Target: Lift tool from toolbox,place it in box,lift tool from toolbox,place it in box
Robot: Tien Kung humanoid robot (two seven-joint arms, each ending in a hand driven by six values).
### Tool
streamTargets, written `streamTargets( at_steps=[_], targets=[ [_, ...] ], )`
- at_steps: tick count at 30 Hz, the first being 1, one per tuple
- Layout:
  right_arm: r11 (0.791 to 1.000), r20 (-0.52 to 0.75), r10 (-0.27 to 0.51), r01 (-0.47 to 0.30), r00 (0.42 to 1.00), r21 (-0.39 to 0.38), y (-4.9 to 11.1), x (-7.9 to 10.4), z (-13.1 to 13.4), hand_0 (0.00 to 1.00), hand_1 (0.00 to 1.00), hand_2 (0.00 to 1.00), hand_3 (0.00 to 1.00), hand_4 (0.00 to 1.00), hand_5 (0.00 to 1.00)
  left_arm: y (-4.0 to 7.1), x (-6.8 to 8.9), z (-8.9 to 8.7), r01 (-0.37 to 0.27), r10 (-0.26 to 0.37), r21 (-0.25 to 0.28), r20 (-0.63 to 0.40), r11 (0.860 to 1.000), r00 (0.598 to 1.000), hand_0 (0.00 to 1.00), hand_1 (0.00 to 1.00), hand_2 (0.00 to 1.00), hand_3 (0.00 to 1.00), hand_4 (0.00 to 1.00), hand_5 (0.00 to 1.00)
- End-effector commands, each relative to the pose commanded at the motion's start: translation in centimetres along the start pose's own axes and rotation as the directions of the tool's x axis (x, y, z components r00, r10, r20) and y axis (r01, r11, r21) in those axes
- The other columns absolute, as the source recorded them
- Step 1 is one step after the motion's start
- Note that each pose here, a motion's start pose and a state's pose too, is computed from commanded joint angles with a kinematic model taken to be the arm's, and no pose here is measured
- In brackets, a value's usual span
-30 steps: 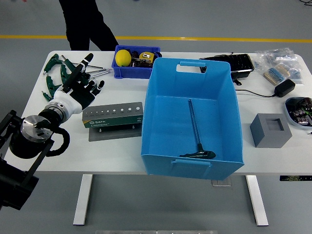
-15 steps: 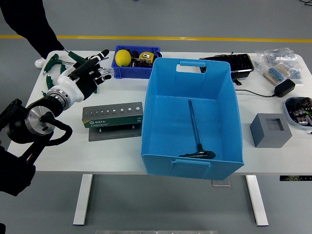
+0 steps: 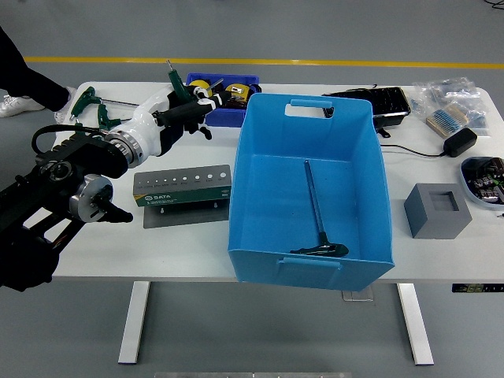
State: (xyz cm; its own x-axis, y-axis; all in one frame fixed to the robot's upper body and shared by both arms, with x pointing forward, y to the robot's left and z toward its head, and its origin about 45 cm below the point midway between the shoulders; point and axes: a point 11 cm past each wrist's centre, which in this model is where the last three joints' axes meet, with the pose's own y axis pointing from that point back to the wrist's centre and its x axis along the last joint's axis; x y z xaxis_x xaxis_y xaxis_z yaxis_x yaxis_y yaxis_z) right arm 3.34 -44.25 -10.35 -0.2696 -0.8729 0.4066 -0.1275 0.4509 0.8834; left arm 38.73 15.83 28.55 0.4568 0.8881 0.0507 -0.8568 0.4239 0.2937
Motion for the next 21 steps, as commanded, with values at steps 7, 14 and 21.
streamTargets(
  at_steps=[7,14,21],
  targets=[
    [1.0,-0.012,0.002,-0.001,1.0,0.004,0.0,0.1,-0.3,0.674,0.649,0.717,0.59,0.846,0.764,-2.6,-5.8,-2.1,0.154,-0.162,0.049,0.273,0.987,0.948,0.173,0.045,0.151,0.184,0.712,0.292],
    [1.0,-0.021,0.004,-0.004,1.0,0.012,-0.1,0.2,-0.8,0.674,0.649,0.717,0.591,0.848,0.76,-5.0,-8.5,-4.7,0.209,-0.209,0.064,0.552,0.976,0.807,0.173,0.045,0.152,0.183,0.695,0.281],
    [1.0,-0.032,0.006,-0.006,0.999,0.018,-0.1,0.3,-1.3,0.674,0.649,0.717,0.591,0.848,0.759,-7.1,-8.8,-6.4,0.228,-0.154,0.028,0.815,0.973,0.558,0.173,0.048,0.15,0.183,0.704,0.336]
  ],
)
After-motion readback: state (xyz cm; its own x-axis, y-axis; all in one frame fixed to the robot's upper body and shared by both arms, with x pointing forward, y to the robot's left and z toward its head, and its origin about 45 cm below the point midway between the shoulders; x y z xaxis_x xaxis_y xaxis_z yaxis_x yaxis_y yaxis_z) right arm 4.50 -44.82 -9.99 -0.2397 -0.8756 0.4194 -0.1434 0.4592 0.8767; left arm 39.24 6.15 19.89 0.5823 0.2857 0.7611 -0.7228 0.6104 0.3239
